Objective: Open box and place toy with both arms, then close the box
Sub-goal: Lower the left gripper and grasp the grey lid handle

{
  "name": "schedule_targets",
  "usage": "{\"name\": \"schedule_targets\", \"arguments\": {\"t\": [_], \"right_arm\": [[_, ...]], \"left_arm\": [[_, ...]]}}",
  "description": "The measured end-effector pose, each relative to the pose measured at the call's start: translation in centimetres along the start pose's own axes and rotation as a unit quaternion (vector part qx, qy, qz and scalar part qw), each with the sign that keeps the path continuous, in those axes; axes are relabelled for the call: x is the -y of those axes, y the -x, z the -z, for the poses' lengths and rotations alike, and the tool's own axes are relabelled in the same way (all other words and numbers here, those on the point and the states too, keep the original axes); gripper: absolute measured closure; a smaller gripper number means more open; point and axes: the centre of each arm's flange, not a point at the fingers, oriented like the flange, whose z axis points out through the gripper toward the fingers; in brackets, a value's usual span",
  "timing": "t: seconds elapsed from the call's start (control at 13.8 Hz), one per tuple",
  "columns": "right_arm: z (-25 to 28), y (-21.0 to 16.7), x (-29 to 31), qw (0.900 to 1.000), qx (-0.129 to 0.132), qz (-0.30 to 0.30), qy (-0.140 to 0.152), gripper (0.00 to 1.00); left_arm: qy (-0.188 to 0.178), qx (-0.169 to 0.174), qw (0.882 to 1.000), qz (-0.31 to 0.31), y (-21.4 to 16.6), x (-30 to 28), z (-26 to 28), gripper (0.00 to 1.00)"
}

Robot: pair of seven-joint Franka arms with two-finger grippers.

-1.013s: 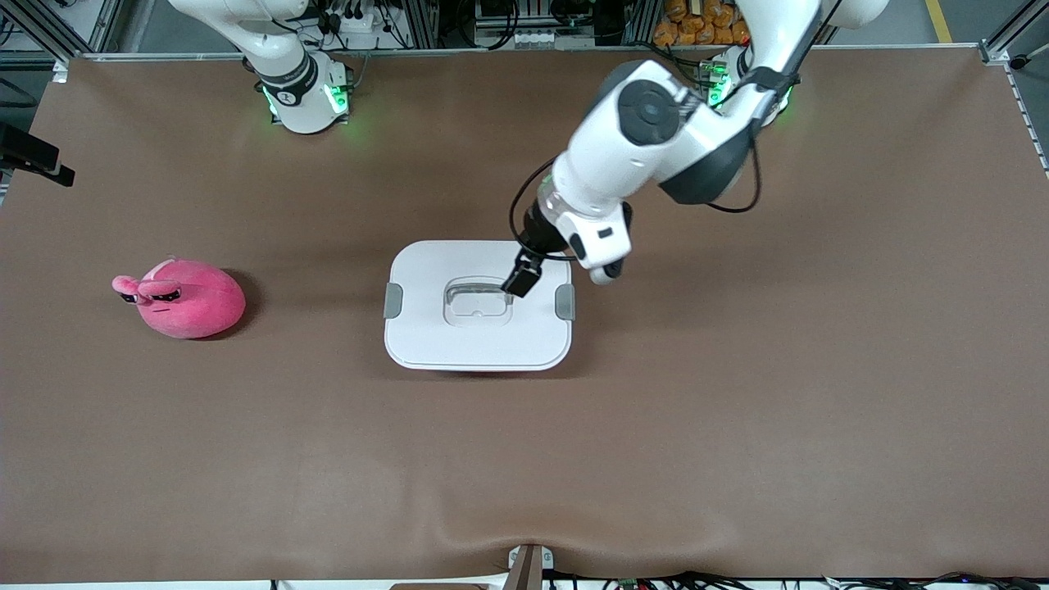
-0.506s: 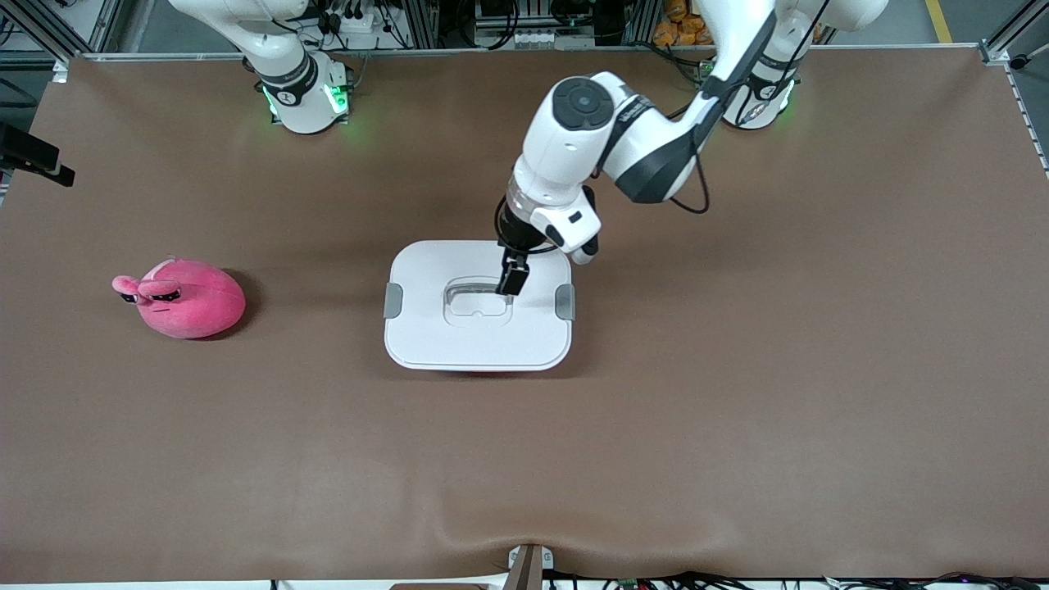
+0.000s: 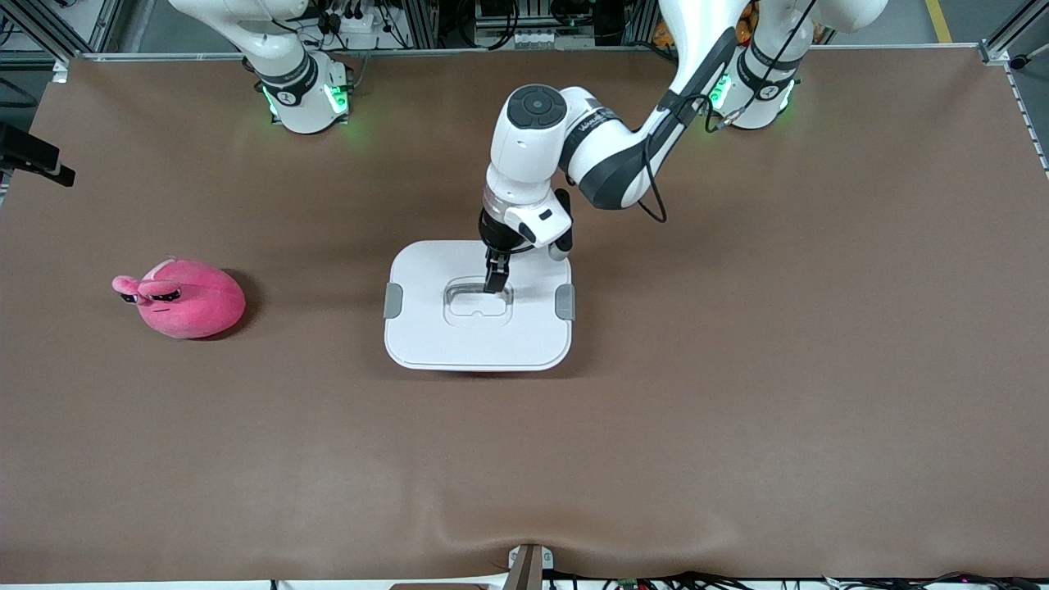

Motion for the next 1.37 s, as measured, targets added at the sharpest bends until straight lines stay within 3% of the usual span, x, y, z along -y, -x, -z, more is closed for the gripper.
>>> {"name": "schedule_targets", "arguments": {"t": [0.14, 0.8, 0.94, 1.16, 1.23, 1.37], "right_arm": [[0.0, 0.0, 0.0, 1.0, 0.0, 0.0, 0.0, 0.0], [0.0, 0.0, 0.0, 1.0, 0.0, 0.0, 0.0, 0.0], [0.0, 0.0, 0.0, 1.0, 0.0, 0.0, -0.001, 0.0], [0.0, 0.0, 0.0, 1.0, 0.0, 0.0, -0.001, 0.0], [0.0, 0.0, 0.0, 1.0, 0.0, 0.0, -0.001, 0.0], [0.0, 0.0, 0.0, 1.0, 0.0, 0.0, -0.001, 0.0]], "left_arm": [[0.001, 0.001, 1.0, 0.0, 0.2, -0.3, -0.5, 0.38], [0.013, 0.001, 1.0, -0.011, 0.9, -0.9, -1.1, 0.58], [0.014, 0.001, 1.0, -0.012, 1.0, -0.9, -1.0, 0.77], [0.014, 0.001, 1.0, -0.013, 1.1, -0.8, -1.0, 0.81], [0.014, 0.002, 1.0, -0.013, 1.2, -0.7, -1.0, 0.9], [0.013, 0.002, 1.0, -0.014, 1.2, -0.6, -1.0, 0.94]]}}
